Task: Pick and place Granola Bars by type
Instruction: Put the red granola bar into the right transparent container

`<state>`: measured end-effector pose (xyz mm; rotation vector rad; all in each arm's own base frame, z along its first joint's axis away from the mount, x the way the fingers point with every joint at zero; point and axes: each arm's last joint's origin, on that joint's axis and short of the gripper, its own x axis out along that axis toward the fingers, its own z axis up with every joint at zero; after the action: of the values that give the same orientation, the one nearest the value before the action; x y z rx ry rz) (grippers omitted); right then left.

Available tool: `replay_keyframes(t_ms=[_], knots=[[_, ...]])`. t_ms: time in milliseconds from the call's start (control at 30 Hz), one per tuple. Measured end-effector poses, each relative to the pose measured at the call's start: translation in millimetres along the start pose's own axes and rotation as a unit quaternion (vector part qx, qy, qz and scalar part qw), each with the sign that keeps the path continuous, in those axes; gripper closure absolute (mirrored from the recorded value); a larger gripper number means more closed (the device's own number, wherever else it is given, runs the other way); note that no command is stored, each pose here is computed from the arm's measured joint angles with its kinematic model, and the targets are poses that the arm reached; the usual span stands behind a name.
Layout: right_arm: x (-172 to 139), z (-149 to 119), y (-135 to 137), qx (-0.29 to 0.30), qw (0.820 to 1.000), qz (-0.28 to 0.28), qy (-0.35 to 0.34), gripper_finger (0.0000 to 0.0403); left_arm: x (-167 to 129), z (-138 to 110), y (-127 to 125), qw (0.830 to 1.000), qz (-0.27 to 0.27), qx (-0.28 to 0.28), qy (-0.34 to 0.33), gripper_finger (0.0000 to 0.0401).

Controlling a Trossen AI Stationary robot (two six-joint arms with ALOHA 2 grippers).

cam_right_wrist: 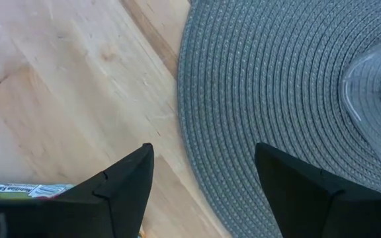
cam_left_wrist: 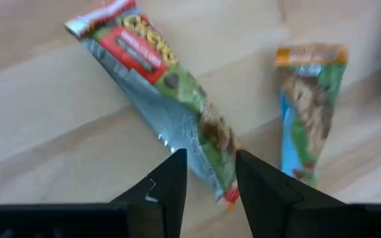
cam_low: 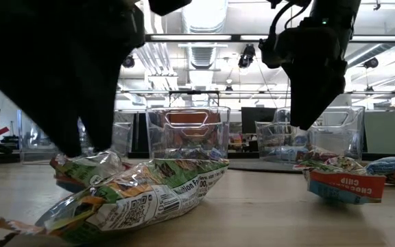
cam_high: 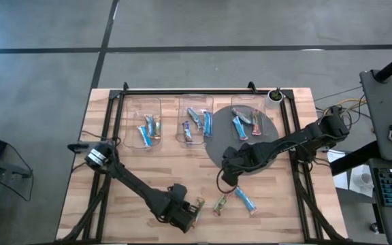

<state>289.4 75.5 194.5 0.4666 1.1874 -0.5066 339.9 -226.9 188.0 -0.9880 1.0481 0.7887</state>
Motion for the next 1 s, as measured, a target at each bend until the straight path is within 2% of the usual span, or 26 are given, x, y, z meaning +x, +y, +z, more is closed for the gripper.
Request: replay_keyframes(t_ms=[200,400,667,1000], knots=[[0,0,0,-0.008,1.000,0.001,0.000,0.0153,-12,3,1,0.998,-0.028,-0.032,-0.050,0.0288],[0,0,0,-0.011,1.000,0.000,0.000,0.0154,-1,0,2,0.997,-0.051,-0.059,-0.027,0.0259],[3,-2,-2,-0.013,1.000,-0.004,-0.002,0.0156,4,-3,7,0.996,-0.034,-0.077,0.012,0.0214],[14,-10,-9,-0.012,1.000,-0.015,0.008,0.0158,13,2,10,0.995,-0.024,-0.093,0.006,0.0208]])
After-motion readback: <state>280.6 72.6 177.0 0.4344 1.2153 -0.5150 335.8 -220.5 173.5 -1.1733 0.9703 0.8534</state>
